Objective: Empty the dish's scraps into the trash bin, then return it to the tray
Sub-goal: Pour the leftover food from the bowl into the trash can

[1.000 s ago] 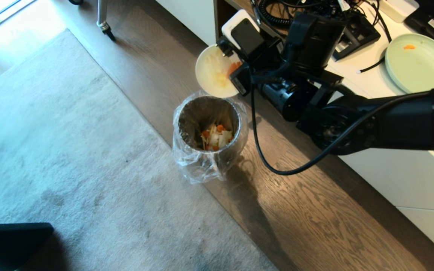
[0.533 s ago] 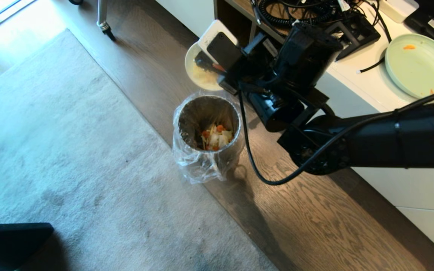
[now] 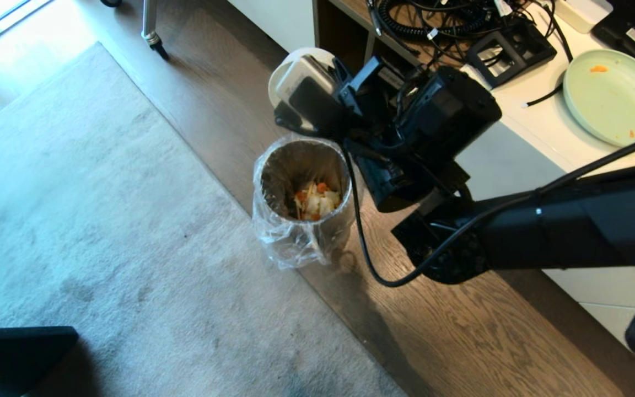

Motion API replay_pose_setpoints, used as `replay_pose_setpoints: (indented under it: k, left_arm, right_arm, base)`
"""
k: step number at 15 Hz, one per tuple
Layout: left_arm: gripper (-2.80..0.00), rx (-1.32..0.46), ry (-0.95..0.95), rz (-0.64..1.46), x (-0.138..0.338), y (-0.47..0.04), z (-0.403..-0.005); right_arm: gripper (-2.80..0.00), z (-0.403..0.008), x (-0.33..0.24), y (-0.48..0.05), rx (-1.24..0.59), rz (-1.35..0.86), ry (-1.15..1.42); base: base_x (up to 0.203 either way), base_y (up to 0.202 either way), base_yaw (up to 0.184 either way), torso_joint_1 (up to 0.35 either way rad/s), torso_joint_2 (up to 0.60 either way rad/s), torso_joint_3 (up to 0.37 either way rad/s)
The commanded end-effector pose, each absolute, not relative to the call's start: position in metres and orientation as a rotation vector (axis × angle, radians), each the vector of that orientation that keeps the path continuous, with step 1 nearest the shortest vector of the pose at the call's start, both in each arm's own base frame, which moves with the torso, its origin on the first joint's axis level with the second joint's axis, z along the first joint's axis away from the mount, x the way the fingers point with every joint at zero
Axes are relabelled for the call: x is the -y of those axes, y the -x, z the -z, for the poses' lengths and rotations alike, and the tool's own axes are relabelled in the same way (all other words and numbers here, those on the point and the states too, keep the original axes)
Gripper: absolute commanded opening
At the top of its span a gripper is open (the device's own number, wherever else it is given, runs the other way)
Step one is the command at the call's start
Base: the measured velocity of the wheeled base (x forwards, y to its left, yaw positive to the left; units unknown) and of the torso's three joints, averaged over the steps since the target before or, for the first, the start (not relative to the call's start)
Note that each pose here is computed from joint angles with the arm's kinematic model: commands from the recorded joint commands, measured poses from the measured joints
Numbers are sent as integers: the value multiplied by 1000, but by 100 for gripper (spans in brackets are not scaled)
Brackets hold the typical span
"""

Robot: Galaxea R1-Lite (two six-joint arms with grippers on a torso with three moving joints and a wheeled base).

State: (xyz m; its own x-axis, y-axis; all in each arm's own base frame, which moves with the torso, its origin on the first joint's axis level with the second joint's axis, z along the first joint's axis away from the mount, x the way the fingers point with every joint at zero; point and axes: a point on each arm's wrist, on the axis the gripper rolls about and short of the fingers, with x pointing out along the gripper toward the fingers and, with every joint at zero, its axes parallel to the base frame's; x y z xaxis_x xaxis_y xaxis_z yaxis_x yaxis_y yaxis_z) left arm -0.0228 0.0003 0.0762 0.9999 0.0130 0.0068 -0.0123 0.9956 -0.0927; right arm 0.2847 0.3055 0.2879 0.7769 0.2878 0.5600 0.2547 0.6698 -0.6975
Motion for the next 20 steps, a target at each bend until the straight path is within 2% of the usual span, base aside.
replay_pose_setpoints:
  k: [1,6,20]
  left_arm:
    - [-280,8,94,-13,0,23,-76]
    - [-280,8,94,-13,0,23,-76]
    - [-280,8,94,-13,0,23,-76]
  right_arm:
    - [-280,-279,-313,-273,756,-2,819]
    - [-280,-274,-309,-255,845,62,788]
    - [-280,-305,-293,-234,1086,-24,791]
  base:
    - [0,0,0,0,0,0]
    - [0,0,0,0,0,0]
    - [0,0,0,0,0,0]
